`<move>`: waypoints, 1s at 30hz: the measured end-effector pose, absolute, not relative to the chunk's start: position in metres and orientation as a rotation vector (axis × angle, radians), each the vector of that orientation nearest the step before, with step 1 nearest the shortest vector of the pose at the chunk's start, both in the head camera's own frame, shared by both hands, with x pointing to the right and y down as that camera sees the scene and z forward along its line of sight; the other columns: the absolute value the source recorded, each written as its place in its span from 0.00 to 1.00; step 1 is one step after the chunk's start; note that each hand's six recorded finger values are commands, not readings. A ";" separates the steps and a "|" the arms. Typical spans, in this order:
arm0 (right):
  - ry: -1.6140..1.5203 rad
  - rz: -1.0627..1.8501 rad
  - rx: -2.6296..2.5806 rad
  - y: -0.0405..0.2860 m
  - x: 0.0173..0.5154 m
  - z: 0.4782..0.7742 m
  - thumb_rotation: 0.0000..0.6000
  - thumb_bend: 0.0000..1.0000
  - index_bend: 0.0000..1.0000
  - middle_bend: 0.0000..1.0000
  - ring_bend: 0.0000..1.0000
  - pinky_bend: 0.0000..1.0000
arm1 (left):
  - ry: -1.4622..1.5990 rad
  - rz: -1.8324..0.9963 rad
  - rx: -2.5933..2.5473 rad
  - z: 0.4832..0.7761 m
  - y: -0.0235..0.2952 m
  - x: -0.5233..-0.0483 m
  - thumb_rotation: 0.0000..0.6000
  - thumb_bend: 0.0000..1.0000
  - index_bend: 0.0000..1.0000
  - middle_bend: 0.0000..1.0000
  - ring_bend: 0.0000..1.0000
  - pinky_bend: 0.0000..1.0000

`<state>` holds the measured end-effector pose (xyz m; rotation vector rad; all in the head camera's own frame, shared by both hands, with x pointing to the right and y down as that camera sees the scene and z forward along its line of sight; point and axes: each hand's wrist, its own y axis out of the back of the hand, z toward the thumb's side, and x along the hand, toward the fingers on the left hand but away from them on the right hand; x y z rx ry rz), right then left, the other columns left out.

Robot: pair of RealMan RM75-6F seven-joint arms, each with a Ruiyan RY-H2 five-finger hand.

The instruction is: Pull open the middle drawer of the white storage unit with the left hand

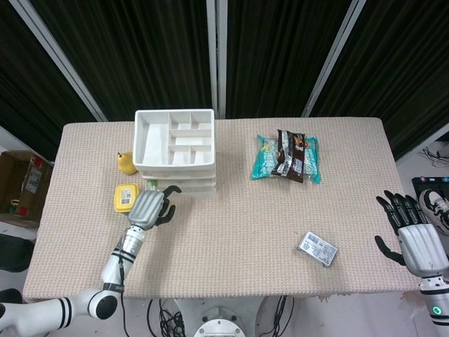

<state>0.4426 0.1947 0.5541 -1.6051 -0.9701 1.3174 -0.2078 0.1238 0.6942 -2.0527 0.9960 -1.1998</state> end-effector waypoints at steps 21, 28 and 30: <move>-0.962 1.313 -1.605 0.196 0.438 0.553 1.00 0.28 0.00 0.00 0.00 0.00 | 0.842 -1.174 -2.176 0.664 0.163 -0.204 1.00 0.46 0.36 0.86 1.00 1.00; -0.964 1.312 -1.603 0.196 0.438 0.552 1.00 0.28 0.00 0.00 0.00 0.00 | 0.810 -1.159 -2.192 0.659 0.165 -0.200 1.00 0.45 0.34 0.85 1.00 1.00; -0.966 1.309 -1.600 0.195 0.438 0.551 1.00 0.28 0.00 0.00 0.00 0.00 | 0.798 -1.160 -2.192 0.657 0.165 -0.201 1.00 0.42 0.28 0.85 1.00 1.00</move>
